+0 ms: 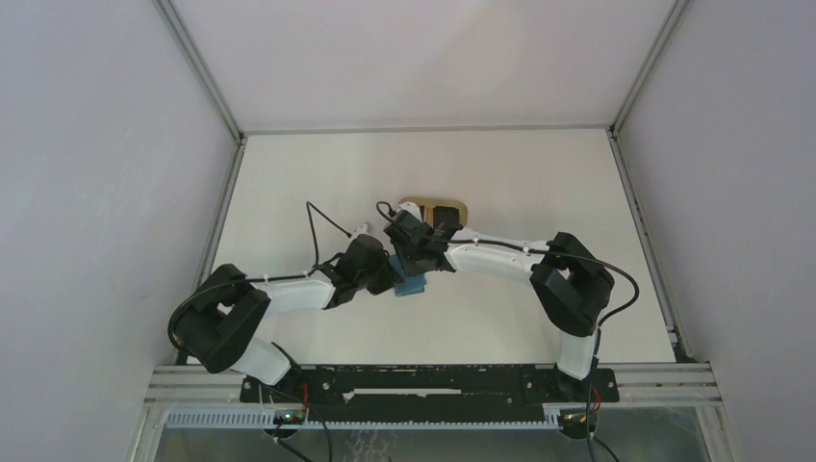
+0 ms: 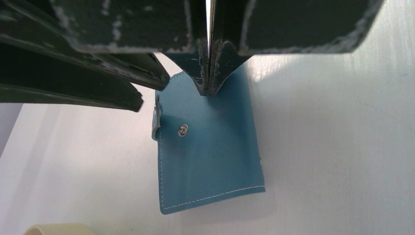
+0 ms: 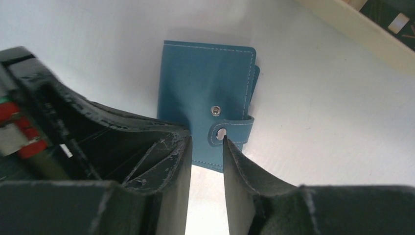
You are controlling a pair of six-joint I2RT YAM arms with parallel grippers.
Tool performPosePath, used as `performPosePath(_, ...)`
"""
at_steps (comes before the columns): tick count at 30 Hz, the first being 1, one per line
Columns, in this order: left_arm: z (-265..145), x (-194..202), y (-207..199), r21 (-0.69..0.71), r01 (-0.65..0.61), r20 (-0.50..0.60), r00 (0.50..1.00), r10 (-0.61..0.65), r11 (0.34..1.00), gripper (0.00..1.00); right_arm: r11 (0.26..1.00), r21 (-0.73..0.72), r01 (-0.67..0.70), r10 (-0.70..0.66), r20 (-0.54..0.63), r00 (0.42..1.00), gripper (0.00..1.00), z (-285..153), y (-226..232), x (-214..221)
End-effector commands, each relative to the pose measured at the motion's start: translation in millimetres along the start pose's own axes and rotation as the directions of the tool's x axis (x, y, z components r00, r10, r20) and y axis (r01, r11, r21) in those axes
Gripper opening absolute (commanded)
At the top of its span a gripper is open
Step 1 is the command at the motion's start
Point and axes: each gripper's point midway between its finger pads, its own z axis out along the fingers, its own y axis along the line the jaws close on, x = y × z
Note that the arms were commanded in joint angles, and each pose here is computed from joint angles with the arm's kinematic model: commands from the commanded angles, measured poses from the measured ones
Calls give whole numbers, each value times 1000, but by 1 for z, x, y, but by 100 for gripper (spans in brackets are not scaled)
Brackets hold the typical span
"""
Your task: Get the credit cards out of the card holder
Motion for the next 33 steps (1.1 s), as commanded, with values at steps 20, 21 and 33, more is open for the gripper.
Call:
performPosePath(20, -16, 58, 94, -258, -101, -187, 981, 53, 961, 0, 998, 47, 28, -28, -2, 1000, 33, 8, 3, -3)
performPosePath(21, -17, 59, 94, -256, -101, -187, 981, 53, 961, 0, 998, 49, 30, -30, 3, 1000, 33, 7, 3, -4)
performPosePath(33, -16, 61, 93, -251, -105, -195, 979, 56, 962, 0, 997, 59, 40, -40, 8, 999, 18, 11, 3, -5)
